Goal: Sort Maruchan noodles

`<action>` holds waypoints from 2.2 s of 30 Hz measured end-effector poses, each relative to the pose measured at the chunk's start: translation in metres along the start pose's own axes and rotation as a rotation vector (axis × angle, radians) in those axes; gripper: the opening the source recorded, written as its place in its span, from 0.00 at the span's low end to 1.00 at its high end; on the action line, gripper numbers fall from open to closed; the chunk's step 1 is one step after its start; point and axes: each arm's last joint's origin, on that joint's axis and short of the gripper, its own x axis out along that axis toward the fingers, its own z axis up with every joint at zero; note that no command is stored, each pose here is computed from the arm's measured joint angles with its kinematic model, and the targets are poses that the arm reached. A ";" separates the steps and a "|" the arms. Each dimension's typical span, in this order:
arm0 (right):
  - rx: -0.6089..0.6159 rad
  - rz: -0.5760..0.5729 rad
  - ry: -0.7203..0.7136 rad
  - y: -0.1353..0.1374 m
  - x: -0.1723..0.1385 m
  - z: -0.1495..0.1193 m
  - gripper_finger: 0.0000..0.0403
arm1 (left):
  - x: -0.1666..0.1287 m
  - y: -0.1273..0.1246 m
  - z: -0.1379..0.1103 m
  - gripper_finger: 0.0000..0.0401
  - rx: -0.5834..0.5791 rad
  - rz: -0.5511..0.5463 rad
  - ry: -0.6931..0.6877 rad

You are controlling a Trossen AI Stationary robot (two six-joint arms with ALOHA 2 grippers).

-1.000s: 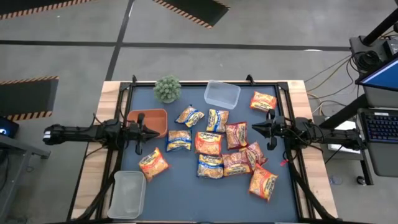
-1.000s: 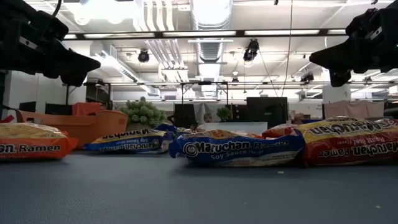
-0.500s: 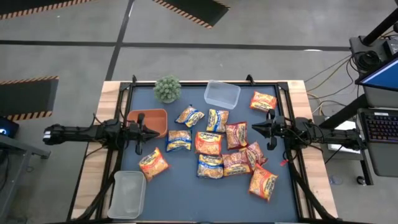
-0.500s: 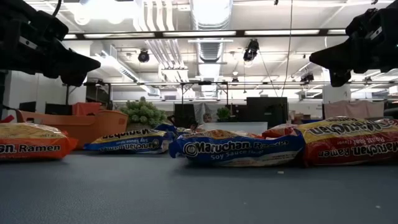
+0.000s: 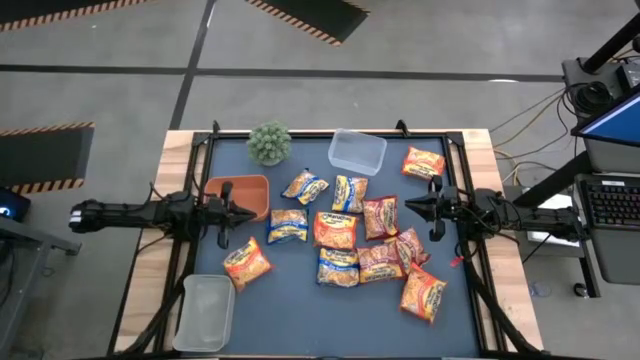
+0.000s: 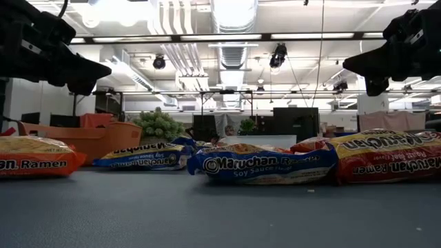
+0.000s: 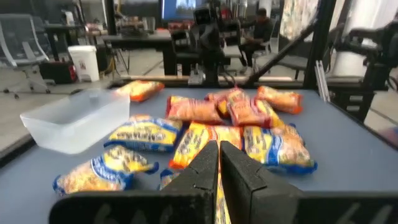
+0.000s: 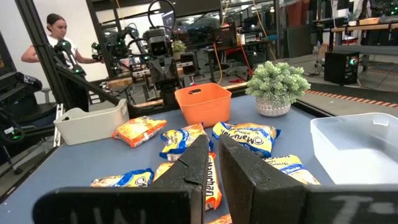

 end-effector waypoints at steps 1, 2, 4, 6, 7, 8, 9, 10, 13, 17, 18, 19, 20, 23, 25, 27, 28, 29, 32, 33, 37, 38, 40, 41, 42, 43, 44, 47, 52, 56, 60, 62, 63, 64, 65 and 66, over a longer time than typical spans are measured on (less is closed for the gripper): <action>0.000 0.000 0.000 0.000 0.000 0.000 0.07 | 0.000 0.000 0.002 0.00 -0.001 0.002 -0.025; 0.000 -0.001 0.000 0.000 0.000 0.000 0.07 | 0.000 0.000 0.005 0.00 -0.002 0.003 -0.051; 0.000 0.001 -0.002 0.000 0.000 0.000 0.07 | 0.000 0.000 0.009 0.00 -0.004 0.003 -0.095; 0.001 0.001 -0.015 0.000 0.000 0.001 0.07 | -0.001 0.000 0.012 0.00 -0.005 0.003 -0.127; 0.009 0.001 -0.019 0.000 0.000 0.001 0.07 | -0.001 0.000 0.013 0.00 -0.005 0.003 -0.135; 0.057 0.010 -0.019 0.000 0.000 0.001 0.07 | -0.001 0.000 0.014 0.00 -0.006 0.003 -0.140; 0.149 0.028 -0.012 0.001 0.000 0.001 0.07 | -0.001 0.000 0.015 0.00 -0.006 0.007 -0.149; 0.274 0.054 0.000 0.002 0.000 0.001 0.07 | -0.001 0.001 0.016 0.00 -0.005 0.026 -0.166; 0.455 0.115 -0.001 0.004 0.001 0.003 0.07 | -0.002 0.003 0.019 0.00 0.016 0.085 -0.196; 0.469 0.235 0.025 0.012 0.000 0.004 0.07 | -0.002 0.003 0.019 0.00 0.017 0.088 -0.196; 0.473 0.257 0.021 0.014 0.000 0.005 0.07 | -0.002 0.003 0.019 0.00 0.018 0.088 -0.195; 0.474 0.278 0.011 0.017 -0.001 0.006 0.07 | -0.002 0.003 0.019 0.00 0.018 0.088 -0.194; 0.475 0.295 -0.005 0.019 -0.001 0.008 0.07 | -0.002 0.003 0.019 0.00 0.017 0.088 -0.196; 0.449 0.280 -0.044 0.025 -0.002 0.009 0.07 | -0.003 0.003 0.023 0.00 -0.020 0.083 -0.242; 0.438 0.223 -0.055 0.027 -0.002 0.008 0.07 | -0.004 0.003 0.030 0.00 -0.111 0.067 -0.320; 0.436 0.145 -0.053 0.029 -0.001 0.006 0.07 | -0.006 0.003 0.038 0.00 -0.193 0.050 -0.406; 0.434 0.115 -0.047 0.029 0.000 0.004 0.07 | -0.008 0.003 0.042 0.00 -0.210 0.054 -0.453; 0.432 0.091 -0.044 0.030 0.001 0.003 0.07 | -0.009 0.004 0.047 0.00 -0.221 0.068 -0.503; 0.435 0.057 -0.065 0.032 0.005 0.004 0.07 | -0.013 0.006 0.055 0.00 -0.235 0.126 -0.607; 0.438 0.054 -0.079 0.033 0.007 0.006 0.07 | -0.013 0.006 0.056 0.00 -0.232 0.131 -0.619; 0.393 0.045 -0.067 0.040 0.020 0.011 0.07 | -0.011 0.006 0.056 0.00 -0.246 0.154 -0.623; 0.378 0.039 -0.055 0.043 0.025 0.013 0.07 | -0.009 0.006 0.056 0.00 -0.247 0.155 -0.613; 0.333 0.010 -0.011 0.048 0.036 0.017 0.07 | -0.006 0.006 0.054 0.00 -0.244 0.155 -0.583; 0.321 -0.002 -0.002 0.051 0.041 0.021 0.07 | -0.004 0.006 0.052 0.00 -0.246 0.150 -0.568; 0.308 -0.020 0.005 0.053 0.047 0.024 0.07 | -0.001 0.006 0.051 0.00 -0.260 0.146 -0.552; 0.301 -0.042 0.010 0.056 0.052 0.028 0.07 | 0.001 0.006 0.049 0.00 -0.279 0.141 -0.534; 0.296 -0.072 0.012 0.058 0.058 0.031 0.07 | 0.003 0.006 0.048 0.00 -0.301 0.138 -0.516; 0.286 -0.135 0.027 0.066 0.075 0.041 0.07 | 0.010 0.005 0.046 0.00 -0.358 0.124 -0.481; 0.288 -0.162 0.087 0.080 0.103 0.059 0.07 | 0.024 0.000 0.055 0.00 -0.347 -0.004 -0.400; 0.283 -0.217 0.218 0.089 0.122 0.061 0.07 | 0.038 -0.003 0.061 0.00 -0.336 -0.049 -0.330; 0.303 -0.279 0.322 0.095 0.137 0.066 0.07 | 0.054 -0.005 0.059 0.00 -0.329 -0.075 -0.213; 0.294 -0.319 0.401 0.097 0.142 0.062 0.07 | 0.061 -0.007 0.056 0.00 -0.327 -0.078 -0.151; 0.298 -0.331 0.432 0.098 0.145 0.061 0.07 | 0.064 -0.008 0.053 0.00 -0.326 -0.076 -0.120; 0.308 -0.337 0.460 0.099 0.147 0.060 0.07 | 0.068 -0.009 0.051 0.00 -0.326 -0.075 -0.096; 0.317 -0.344 0.490 0.099 0.149 0.059 0.07 | 0.071 -0.009 0.050 0.00 -0.325 -0.076 -0.081; 0.332 -0.345 0.517 0.100 0.152 0.058 0.07 | 0.074 -0.010 0.047 0.00 -0.324 -0.076 -0.060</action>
